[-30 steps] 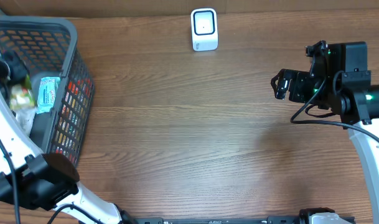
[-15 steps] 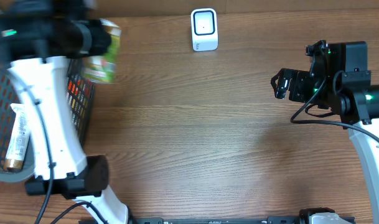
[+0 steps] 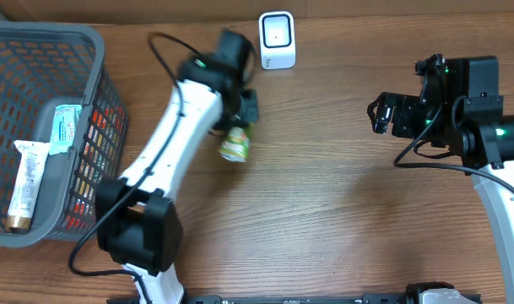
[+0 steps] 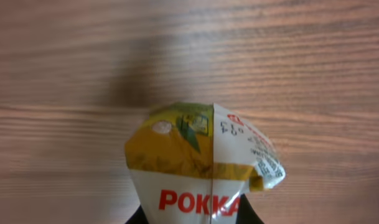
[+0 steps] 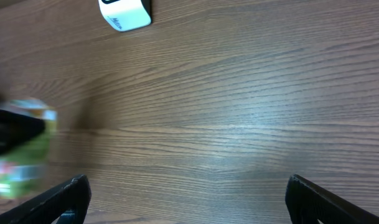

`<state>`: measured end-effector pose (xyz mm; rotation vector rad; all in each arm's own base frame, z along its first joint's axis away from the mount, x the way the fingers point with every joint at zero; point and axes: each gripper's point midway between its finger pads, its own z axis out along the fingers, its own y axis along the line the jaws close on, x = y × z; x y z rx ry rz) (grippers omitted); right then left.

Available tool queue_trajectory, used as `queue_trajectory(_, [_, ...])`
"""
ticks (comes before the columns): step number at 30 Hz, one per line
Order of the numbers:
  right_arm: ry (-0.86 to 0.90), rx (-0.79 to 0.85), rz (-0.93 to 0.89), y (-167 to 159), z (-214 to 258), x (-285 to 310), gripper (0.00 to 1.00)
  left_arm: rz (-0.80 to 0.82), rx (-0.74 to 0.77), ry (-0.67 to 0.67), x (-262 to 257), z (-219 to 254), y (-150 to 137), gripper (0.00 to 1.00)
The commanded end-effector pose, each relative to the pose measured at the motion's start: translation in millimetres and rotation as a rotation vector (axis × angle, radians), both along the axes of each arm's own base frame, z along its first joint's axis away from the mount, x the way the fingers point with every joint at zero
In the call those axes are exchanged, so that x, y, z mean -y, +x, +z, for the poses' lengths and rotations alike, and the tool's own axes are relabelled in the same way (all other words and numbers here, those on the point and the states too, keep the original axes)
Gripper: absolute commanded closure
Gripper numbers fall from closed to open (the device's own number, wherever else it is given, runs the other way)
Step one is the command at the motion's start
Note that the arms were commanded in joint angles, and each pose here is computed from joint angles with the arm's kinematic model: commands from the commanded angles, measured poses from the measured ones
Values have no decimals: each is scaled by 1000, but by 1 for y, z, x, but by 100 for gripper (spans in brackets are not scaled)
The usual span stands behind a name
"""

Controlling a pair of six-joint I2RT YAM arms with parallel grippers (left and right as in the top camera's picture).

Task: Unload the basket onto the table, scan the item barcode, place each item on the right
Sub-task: 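Carry the juice pouch to the table centre and release it, then reach into the basket and grasp the red spaghetti pack with left gripper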

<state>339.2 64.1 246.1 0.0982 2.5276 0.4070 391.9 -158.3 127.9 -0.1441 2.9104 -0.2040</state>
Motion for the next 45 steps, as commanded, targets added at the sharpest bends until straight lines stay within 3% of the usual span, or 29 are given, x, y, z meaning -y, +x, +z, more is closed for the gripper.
queue_trajectory(1, [4,28,18,2,9,-4,0,73,-4,-30,25,-27,-13,96])
queue_trajectory(11, [4,26,18,1,9,-4,0,70,55,-72,52,-57,-14,94])
queue_trajectory(12, [4,26,18,1,9,-4,0,71,59,-75,52,-57,-13,88])
queue_trajectory(14, [4,25,18,1,9,-4,0,74,65,-78,51,-56,-11,62])
queue_trajectory(17, [3,22,18,1,8,-4,0,70,69,-79,52,-56,-10,41])
queue_trajectory(23, [3,21,18,1,8,-4,0,-34,112,-64,55,-48,-3,32])
queue_trajectory(28, [3,19,18,0,8,-4,0,-88,186,-39,45,6,18,29])
queue_trajectory(35, [3,15,18,-1,7,-4,0,11,375,-26,-24,152,43,24])
queue_trajectory(40, [2,10,18,-1,7,-4,0,184,457,-8,-106,221,26,23])
queue_trajectory(45, [3,11,18,-1,7,-4,0,419,469,72,-209,247,-13,19])
